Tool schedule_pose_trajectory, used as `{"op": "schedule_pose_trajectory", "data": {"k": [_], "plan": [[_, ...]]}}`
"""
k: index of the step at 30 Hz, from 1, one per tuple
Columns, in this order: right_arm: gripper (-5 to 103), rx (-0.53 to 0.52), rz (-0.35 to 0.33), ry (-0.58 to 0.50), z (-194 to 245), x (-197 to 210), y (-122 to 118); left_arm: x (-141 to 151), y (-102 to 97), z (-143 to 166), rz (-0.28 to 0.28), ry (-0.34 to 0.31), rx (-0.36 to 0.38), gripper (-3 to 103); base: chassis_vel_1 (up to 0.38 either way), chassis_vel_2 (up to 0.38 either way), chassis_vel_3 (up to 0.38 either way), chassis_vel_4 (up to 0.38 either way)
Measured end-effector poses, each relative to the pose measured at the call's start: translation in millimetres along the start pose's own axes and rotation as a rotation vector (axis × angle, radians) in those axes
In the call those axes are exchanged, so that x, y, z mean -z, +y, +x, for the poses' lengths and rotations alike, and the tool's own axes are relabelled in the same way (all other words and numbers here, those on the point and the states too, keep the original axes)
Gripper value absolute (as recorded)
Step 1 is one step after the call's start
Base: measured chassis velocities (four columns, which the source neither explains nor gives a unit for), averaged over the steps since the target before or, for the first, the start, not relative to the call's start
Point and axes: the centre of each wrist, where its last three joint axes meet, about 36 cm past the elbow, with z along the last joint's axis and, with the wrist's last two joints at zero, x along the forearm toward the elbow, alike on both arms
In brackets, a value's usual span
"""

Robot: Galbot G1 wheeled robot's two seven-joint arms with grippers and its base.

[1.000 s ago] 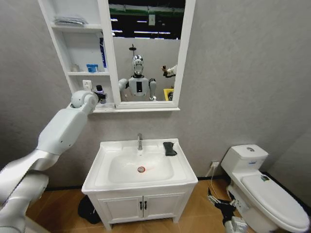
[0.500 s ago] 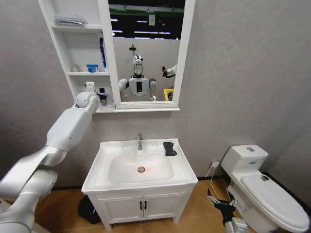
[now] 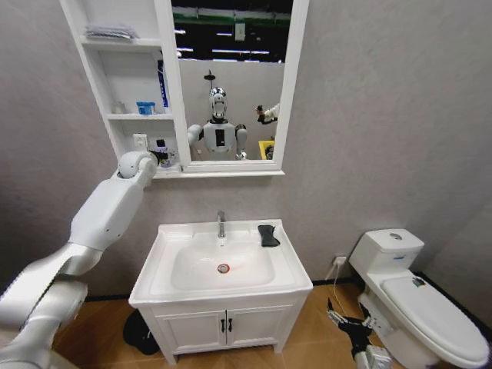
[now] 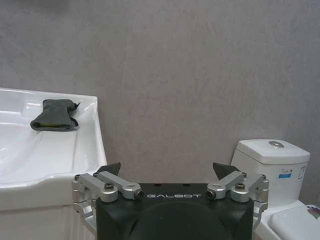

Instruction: Move facial cleanser and shampoo from washbasin to cabinet, then wipe washbasin with towel.

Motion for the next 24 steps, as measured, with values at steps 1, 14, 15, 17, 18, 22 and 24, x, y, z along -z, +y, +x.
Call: {"op": "schedule_pose_trajectory", "data": {"k": [1, 14, 15, 17, 18, 22, 24], "plan": [[100, 0.0, -0.002, -0.001, -0.4, 2.1, 0.6, -2.1, -0.6, 12.8, 0.003, -0.036, -0.004, 100, 0.0, 0.0, 0.0, 0.0], [100, 0.008, 0.007, -0.057, -10.1, 46.8, 0.7, -135.7, 29.1, 218.5, -0.086, -0.281, 0.09, 100, 0.0, 0.0, 0.0, 0.0], [100, 0.017, 0.01, -0.068, -8.9, 54.9, 0.8, -170.6, 35.3, 248.1, -0.095, -0.267, 0.097, 100, 0.0, 0.0, 0.0, 0.0], [100, 0.026, 0.011, -0.08, -7.6, 63.2, 1.6, -214.0, 38.1, 285.6, -0.092, -0.202, 0.094, 100, 0.0, 0.0, 0.0, 0.0], [100, 0.031, 0.011, -0.085, -6.9, 66.9, 2.6, -238.8, 38.7, 308.4, -0.085, -0.152, 0.097, 100, 0.0, 0.0, 0.0, 0.0], [100, 0.039, 0.01, -0.093, -3.6, 74.5, 4.7, -286.2, 45.2, 365.1, -0.089, -0.03, 0.106, 100, 0.0, 0.0, 0.0, 0.0], [100, 0.04, 0.011, -0.093, -0.9, 75.8, 4.9, -297.8, 50.2, 377.9, -0.094, 0.011, 0.11, 100, 0.0, 0.0, 0.0, 0.0]]}}
